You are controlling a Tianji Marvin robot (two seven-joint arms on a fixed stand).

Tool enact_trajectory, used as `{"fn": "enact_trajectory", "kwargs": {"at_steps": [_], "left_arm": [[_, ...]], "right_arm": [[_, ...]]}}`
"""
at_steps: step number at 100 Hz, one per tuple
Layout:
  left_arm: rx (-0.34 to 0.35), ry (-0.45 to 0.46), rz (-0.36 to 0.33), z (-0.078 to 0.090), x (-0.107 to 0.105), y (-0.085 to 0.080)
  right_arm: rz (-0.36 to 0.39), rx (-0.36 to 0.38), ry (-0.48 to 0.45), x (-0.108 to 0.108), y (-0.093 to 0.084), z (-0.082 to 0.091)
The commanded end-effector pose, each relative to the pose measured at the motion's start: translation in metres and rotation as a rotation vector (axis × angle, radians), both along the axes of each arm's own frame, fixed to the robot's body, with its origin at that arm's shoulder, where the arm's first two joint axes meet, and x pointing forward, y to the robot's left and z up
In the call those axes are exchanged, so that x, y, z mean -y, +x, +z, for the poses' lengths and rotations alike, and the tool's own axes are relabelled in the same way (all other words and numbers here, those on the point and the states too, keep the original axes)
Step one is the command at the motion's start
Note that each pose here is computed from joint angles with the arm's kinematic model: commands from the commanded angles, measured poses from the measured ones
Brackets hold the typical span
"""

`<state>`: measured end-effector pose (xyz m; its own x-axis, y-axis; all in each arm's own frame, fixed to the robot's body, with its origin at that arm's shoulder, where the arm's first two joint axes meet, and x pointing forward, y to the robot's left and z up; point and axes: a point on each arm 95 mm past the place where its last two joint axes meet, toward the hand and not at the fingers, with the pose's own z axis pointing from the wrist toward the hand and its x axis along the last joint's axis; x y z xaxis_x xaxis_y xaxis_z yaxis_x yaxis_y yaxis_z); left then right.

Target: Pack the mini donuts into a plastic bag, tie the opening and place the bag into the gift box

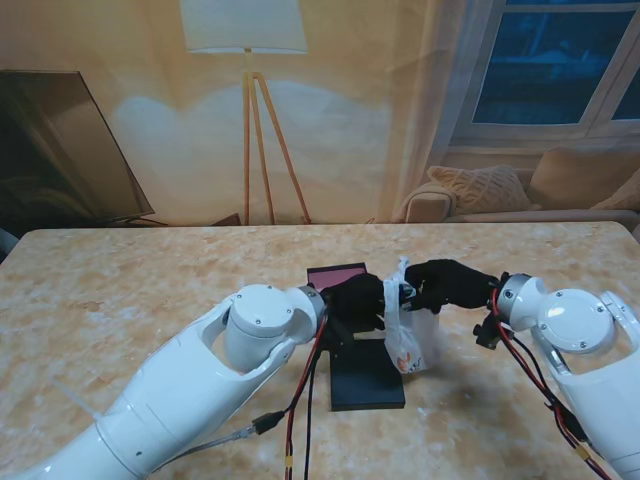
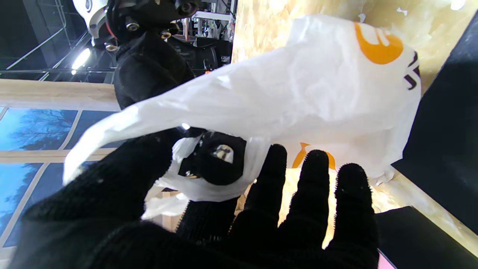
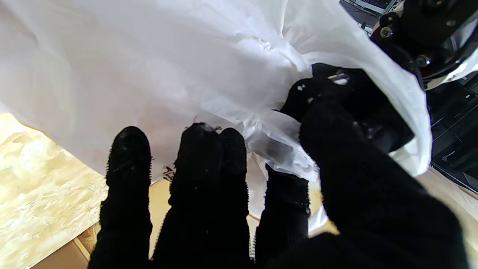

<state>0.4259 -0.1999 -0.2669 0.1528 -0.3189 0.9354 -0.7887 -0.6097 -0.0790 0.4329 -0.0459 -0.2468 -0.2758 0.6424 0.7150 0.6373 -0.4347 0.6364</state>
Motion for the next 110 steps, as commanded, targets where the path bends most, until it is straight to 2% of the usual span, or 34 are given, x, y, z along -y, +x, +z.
{"fn": "enact_trajectory", "kwargs": {"at_steps": [1,27,60,110], "left_arm": [[0.007,0.002,-0.020,0.001,0.001,0.000],[0.027,0.022,-0.036,-0.002,0.001,0.001],[0.060,0.052,-0.058,-0.003,0.000,0.003],[0.181,0.171,-0.135,-0.006,-0.003,0.008]], "right_arm": [[0.007,-0.025,0.007,-0.001,-0.004,-0.005],[-0.002,-0.057,0.037,0.005,-0.003,-0.006],[0.012,-0.053,0.038,0.008,-0.002,-0.005],[0.027,-0.020,0.016,0.015,0.000,-0.004]]}}
